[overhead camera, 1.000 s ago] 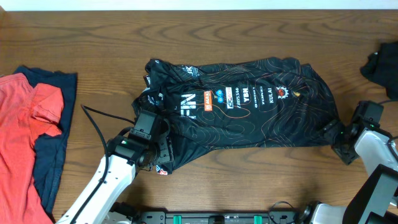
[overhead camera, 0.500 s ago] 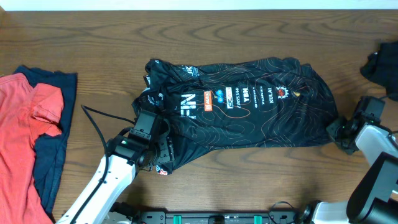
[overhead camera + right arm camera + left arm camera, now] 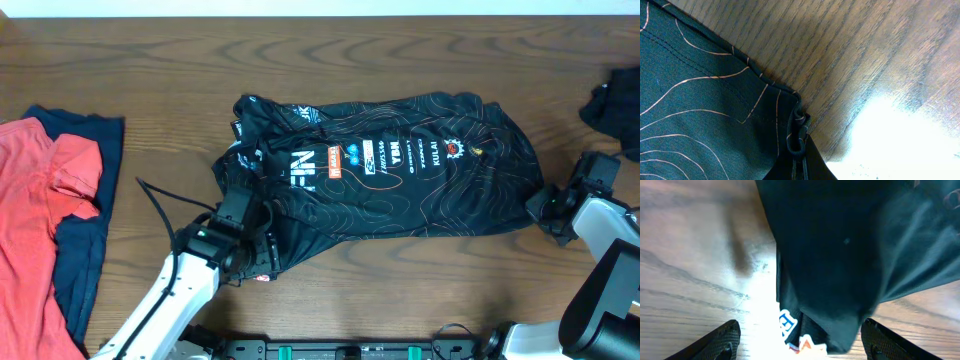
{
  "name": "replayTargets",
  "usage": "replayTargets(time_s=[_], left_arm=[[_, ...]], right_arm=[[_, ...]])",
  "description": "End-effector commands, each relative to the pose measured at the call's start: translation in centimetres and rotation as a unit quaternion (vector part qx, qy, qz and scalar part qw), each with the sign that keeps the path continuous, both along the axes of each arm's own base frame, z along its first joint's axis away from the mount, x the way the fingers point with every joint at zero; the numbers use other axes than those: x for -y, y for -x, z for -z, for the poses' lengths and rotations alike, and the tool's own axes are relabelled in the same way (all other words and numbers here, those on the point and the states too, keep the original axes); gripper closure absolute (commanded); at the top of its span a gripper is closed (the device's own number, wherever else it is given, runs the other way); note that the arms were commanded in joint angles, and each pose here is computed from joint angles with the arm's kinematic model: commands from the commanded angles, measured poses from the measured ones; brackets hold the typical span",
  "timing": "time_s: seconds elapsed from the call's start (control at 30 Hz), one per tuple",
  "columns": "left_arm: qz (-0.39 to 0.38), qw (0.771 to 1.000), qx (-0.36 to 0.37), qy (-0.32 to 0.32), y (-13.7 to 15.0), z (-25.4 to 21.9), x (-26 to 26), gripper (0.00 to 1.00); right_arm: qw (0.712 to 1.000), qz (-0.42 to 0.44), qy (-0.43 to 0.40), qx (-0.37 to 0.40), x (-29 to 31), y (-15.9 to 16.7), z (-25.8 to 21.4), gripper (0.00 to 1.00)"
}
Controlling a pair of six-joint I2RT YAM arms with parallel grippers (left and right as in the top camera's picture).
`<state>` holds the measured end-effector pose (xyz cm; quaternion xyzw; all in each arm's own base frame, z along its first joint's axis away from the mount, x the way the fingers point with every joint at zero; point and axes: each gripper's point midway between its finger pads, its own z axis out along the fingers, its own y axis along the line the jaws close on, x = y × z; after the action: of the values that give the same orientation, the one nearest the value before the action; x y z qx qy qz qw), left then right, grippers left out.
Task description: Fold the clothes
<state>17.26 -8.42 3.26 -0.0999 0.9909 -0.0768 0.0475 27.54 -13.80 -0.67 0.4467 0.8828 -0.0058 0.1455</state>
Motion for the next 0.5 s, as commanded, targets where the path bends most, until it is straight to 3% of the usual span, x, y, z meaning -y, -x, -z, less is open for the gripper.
replayTargets(time_s=[0.0, 0.4, 0.47], left_arm=[[-0.001, 1.000, -0.006, 0.028, 0.6, 0.9, 0.8, 0.21], [0.012, 0.993, 0.051, 0.103, -2.9, 0.4, 4.0, 0.19], [0.002, 0.994, 0.042, 0.103, -2.9, 0.8, 4.0, 0.24]], right_arm=[[0.997, -0.001, -0.053, -0.055, -2.3, 2.9, 3.2, 0.99], [0.997, -0.002, -0.058, -0.057, -2.5, 3.0, 3.2, 0.99], [0.997, -0.002, -0.059, -0.057, -2.5, 3.0, 3.2, 0.99]])
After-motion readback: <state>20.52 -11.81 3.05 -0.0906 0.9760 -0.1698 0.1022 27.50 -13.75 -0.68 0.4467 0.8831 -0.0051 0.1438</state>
